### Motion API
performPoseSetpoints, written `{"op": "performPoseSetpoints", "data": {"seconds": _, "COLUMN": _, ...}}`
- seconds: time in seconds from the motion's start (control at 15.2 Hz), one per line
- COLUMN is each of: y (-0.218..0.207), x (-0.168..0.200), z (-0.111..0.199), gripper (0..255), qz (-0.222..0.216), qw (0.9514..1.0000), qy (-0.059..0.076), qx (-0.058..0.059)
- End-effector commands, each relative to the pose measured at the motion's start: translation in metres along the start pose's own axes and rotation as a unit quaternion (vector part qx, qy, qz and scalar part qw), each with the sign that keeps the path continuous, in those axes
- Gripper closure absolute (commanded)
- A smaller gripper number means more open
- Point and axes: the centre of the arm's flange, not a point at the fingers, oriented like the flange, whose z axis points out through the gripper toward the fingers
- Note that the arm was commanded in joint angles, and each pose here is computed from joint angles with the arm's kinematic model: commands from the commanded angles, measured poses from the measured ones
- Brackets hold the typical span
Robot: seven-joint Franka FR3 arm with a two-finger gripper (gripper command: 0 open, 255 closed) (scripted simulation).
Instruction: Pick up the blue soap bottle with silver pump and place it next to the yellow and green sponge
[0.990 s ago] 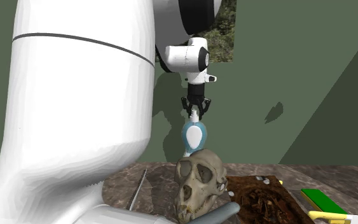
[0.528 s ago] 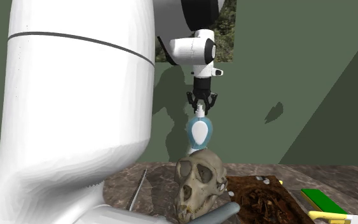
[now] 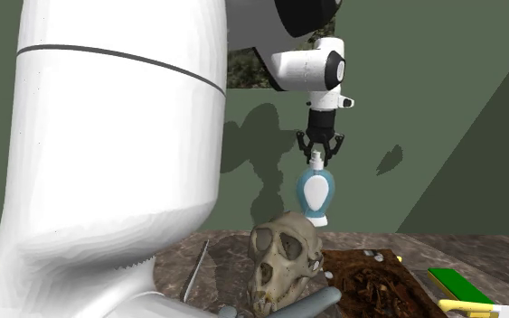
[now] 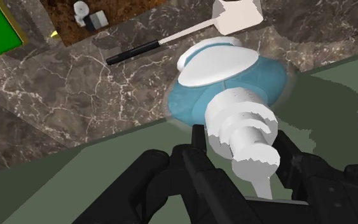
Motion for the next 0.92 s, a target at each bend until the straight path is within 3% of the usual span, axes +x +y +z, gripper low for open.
{"op": "performPoseSetpoints", "data": {"seconds": 0.0, "y": 0.028, "x": 0.004, "z": -0.002, "gripper": 255, "qz": -0.001, "qw": 1.0000, "qy": 0.000, "qx": 0.000}}
{"op": "performPoseSetpoints", "data": {"seconds": 0.86, "y": 0.199, "x": 0.014, "z": -0.012, "gripper": 255, "qz": -0.001, "qw": 1.0000, "qy": 0.000, "qx": 0.000}}
